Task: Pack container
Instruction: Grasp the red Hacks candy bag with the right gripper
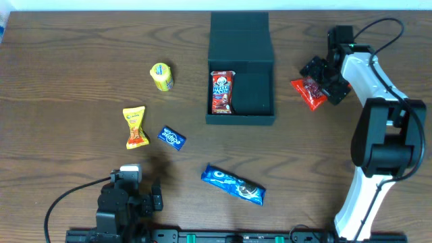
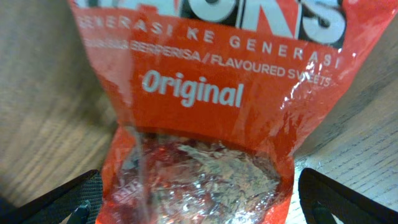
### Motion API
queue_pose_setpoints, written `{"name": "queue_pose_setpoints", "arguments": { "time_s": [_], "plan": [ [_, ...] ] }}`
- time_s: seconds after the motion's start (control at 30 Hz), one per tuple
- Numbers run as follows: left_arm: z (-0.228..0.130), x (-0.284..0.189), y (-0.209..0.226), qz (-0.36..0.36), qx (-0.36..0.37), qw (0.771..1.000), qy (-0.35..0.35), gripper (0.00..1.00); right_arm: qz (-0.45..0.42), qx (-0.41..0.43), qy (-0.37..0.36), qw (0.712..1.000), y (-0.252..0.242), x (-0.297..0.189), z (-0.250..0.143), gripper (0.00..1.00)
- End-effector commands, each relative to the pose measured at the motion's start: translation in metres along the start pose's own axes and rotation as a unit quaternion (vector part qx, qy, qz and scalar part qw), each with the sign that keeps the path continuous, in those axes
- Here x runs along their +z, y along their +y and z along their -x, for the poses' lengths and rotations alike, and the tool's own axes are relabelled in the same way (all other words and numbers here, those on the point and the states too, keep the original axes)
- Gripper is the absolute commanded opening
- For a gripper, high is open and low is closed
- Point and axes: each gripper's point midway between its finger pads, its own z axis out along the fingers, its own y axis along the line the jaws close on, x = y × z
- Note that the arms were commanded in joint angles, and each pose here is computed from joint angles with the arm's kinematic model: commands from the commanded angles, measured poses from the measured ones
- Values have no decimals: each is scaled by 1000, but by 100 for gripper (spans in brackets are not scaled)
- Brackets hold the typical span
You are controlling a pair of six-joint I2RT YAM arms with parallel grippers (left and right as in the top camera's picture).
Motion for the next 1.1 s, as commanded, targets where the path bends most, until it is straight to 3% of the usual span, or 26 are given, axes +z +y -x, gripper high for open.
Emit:
{"name": "queue_pose_setpoints", "arguments": {
  "time_s": [0.0, 0.37, 0.63, 1.07],
  "plan": [
    [-16, 7, 2, 4, 7, 1000, 27, 95, -9, 3, 10, 1000, -3, 8, -6, 99],
    [-16, 7, 2, 4, 7, 1000, 27, 95, -14, 3, 15, 1000, -5, 9, -8, 98],
    [-16, 7, 2, 4, 7, 1000, 27, 95, -24, 3, 18, 1000, -10, 9, -11, 68],
    [-16, 7, 2, 4, 7, 1000, 27, 95, -27, -1, 20, 999, -9, 10, -15, 55]
  ]
}}
